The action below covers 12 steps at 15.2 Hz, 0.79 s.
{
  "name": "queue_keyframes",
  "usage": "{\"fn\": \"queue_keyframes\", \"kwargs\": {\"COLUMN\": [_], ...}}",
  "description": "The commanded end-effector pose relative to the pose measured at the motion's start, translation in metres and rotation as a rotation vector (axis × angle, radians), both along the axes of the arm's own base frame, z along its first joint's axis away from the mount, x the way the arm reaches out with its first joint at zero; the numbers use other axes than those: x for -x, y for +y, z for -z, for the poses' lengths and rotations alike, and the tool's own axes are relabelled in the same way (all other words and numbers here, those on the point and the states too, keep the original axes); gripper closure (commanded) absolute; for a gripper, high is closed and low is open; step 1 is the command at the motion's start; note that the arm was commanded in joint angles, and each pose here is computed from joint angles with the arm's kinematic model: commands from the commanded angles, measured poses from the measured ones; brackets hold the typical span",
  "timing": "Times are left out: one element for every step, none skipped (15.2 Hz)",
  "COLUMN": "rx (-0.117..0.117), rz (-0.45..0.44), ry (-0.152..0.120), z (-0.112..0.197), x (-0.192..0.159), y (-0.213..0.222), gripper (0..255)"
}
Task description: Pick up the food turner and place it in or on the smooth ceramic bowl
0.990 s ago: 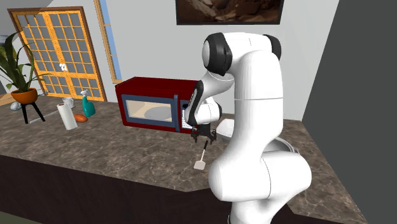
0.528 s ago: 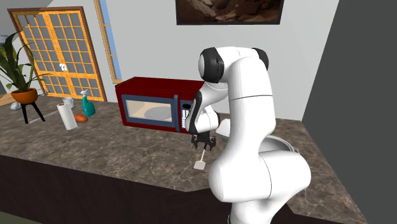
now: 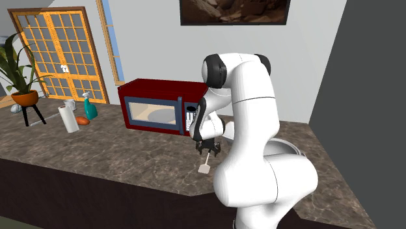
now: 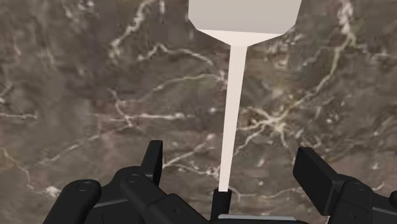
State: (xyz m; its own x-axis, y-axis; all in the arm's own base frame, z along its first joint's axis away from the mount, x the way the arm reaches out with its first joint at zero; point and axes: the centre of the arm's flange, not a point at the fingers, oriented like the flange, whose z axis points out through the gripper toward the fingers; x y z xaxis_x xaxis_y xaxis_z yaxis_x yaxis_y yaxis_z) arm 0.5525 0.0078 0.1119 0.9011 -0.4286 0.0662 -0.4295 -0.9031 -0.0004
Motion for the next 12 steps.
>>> {"fn": "queue_keyframes", "kwargs": {"rx": [0.0,0.0,0.0,0.0,0.0,0.0,0.0,0.0,0.0,0.0,0.0,0.0], "rz": [0.0,0.0,0.0,0.0,0.0,0.0,0.0,0.0,0.0,0.0,0.0,0.0], "ry": [0.0,0.0,0.0,0.0,0.0,0.0,0.0,0.0,0.0,0.0,0.0,0.0], "z": [0.0003,0.0003,0.0003,0.0003,0.0003,0.0003,0.0003,0.0003,0.0003,0.0003,0.0003,0.0003], "x": [-0.0001,-0.0001,-0.0001,-0.0001,-0.0001,-0.0001,-0.0001,-0.0001,-0.0001,-0.0001,-0.0001,-0.0001], "y": [0.0,0.0,0.0,0.0,0.0,0.0,0.0,0.0,0.0,0.0,0.0,0.0], "gripper": [0,0,0,255,255,255,255,255,255,255,255,255]}}
